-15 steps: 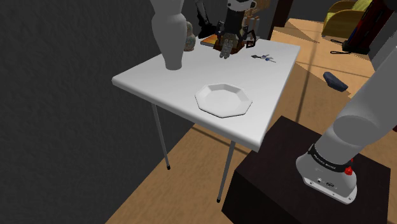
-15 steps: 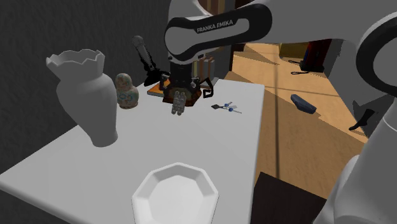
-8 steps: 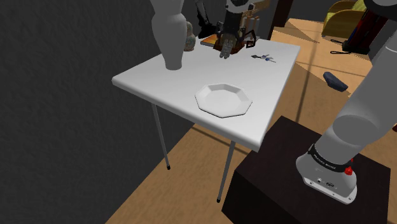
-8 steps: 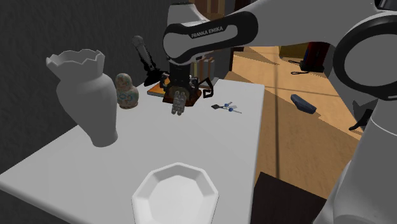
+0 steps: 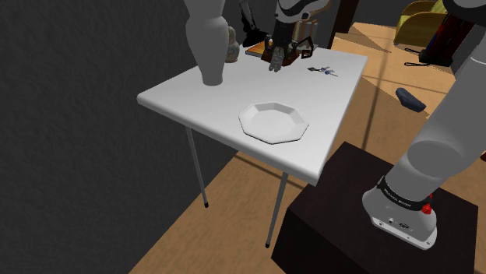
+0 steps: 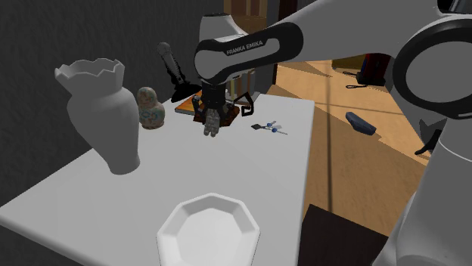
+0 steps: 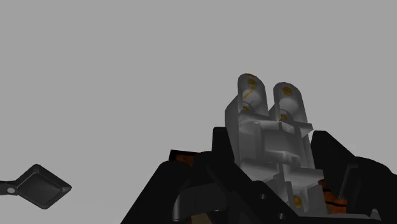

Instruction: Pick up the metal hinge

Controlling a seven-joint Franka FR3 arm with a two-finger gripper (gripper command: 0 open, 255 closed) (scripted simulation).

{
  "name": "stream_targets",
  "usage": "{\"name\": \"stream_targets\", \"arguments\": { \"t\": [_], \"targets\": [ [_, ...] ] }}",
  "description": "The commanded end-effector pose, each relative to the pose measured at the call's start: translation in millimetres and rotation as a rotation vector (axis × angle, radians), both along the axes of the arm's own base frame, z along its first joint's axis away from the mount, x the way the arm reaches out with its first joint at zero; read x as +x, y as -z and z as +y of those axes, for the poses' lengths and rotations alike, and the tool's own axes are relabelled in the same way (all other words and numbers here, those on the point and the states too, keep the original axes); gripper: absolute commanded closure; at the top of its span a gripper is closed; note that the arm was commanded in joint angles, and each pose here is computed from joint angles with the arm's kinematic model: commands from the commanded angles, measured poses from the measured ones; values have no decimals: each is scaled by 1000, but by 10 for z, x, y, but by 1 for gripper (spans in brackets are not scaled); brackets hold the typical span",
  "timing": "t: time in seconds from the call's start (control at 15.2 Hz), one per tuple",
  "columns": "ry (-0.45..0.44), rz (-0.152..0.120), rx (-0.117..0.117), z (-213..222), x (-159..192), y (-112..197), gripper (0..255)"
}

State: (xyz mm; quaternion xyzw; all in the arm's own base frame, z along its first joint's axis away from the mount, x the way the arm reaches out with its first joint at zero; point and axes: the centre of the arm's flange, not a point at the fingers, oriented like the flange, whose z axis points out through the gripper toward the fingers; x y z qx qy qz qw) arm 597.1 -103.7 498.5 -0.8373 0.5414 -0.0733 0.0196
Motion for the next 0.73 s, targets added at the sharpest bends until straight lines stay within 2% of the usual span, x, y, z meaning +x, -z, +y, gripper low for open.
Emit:
{"name": "stream_targets", "arguments": {
  "t": [0.0, 0.4, 0.66],
  "targets": [
    [1, 2, 0, -7, -1, 16, 255],
    [1, 2, 0, -8, 0, 16, 255],
    [1, 2, 0, -8, 0, -195, 255]
  ]
}}
